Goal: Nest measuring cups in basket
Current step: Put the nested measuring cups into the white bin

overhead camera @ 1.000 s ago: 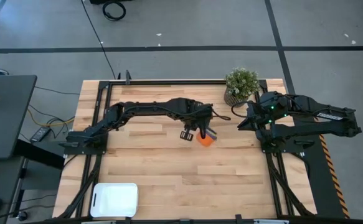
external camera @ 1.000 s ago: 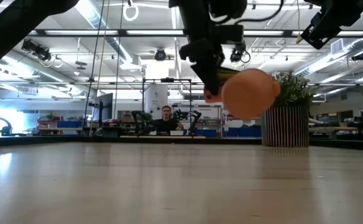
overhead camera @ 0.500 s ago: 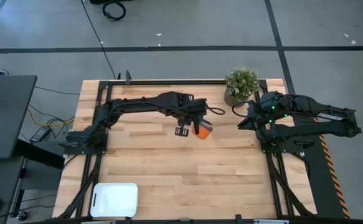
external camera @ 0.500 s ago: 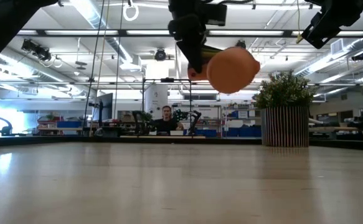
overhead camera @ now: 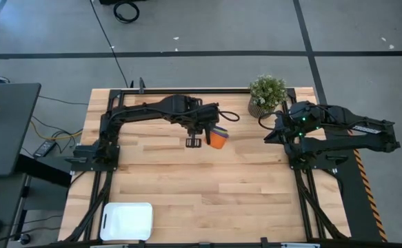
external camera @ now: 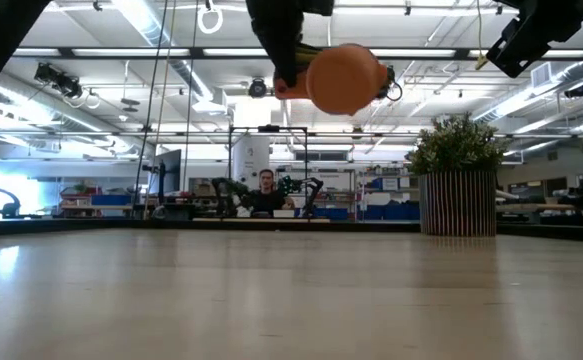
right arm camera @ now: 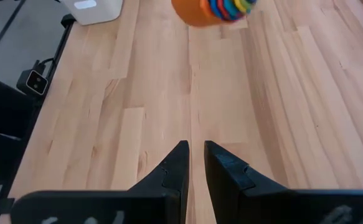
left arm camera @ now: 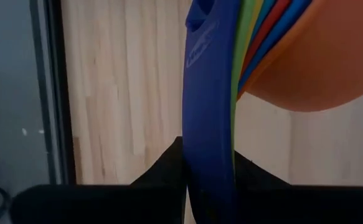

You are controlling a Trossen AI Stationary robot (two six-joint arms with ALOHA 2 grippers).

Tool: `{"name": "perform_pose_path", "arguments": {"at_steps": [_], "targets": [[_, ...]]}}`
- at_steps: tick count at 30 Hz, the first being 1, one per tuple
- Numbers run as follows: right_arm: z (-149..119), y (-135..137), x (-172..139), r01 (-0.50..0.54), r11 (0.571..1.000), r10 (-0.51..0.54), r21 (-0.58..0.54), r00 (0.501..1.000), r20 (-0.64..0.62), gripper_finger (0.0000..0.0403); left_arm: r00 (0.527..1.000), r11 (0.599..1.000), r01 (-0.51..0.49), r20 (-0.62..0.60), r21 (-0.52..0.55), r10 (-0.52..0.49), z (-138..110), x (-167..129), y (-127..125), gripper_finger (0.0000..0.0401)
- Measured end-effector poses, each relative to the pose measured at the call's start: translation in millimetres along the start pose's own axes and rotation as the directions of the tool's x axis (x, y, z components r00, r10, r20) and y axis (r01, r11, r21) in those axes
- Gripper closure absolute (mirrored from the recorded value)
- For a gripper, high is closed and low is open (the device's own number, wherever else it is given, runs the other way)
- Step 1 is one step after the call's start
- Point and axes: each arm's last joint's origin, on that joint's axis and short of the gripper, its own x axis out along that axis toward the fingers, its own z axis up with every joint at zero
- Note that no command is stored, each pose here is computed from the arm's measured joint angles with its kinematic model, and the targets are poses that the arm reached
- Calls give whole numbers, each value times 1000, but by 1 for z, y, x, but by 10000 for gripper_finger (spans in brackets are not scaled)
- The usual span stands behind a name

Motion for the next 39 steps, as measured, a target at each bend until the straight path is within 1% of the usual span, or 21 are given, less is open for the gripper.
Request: {"name": "perform_pose_path", "arguments": {"at_steps": [6, 8, 10, 14, 16, 22, 28, 31, 35, 39], "targets": [[-2, 1, -2, 0, 1000, 0, 2, 1000, -7, 346, 998, 996, 57, 28, -63, -55, -6, -12, 8, 349], [-3, 1, -2, 0, 1000, 0, 2, 1000, -7, 346, 997, 996, 67, 27, -63, -66, -7, -13, 7, 349], [-3, 1, -3, 0, 1000, 0, 1, 1000, -3, 346, 997, 995, 75, -1, -61, -76, -9, -13, 5, 349], [-3, 1, -5, 2, 1000, -2, 2, 1000, 4, 346, 997, 995, 76, -18, -57, -77, -11, -18, -2, 349], [-3, 1, -5, 19, 1000, -19, 1, 1000, 8, 346, 996, 996, 77, -31, -48, -79, -13, -20, -7, 349], [-3, 0, -5, 51, 999, -51, 2, 999, 11, 346, 997, 996, 82, -10, -43, -83, -18, -37, -11, 352], [-3, 0, -5, 52, 999, -52, 8, 999, 15, 346, 998, 994, 61, 1, -87, -61, -34, -57, -5, 353], [-2, 0, -5, 52, 999, -52, 8, 998, 19, 346, 998, 992, 57, -10, -113, -59, -44, -60, -6, 353], [-2, 0, -5, 54, 999, -54, 8, 998, 19, 346, 999, 991, 26, -34, -132, -31, -60, -59, -14, 353], [-2, -1, -5, 61, 998, -61, 17, 998, 20, 346, 999, 988, -35, -34, -152, 30, -80, -61, -24, 353]]}}
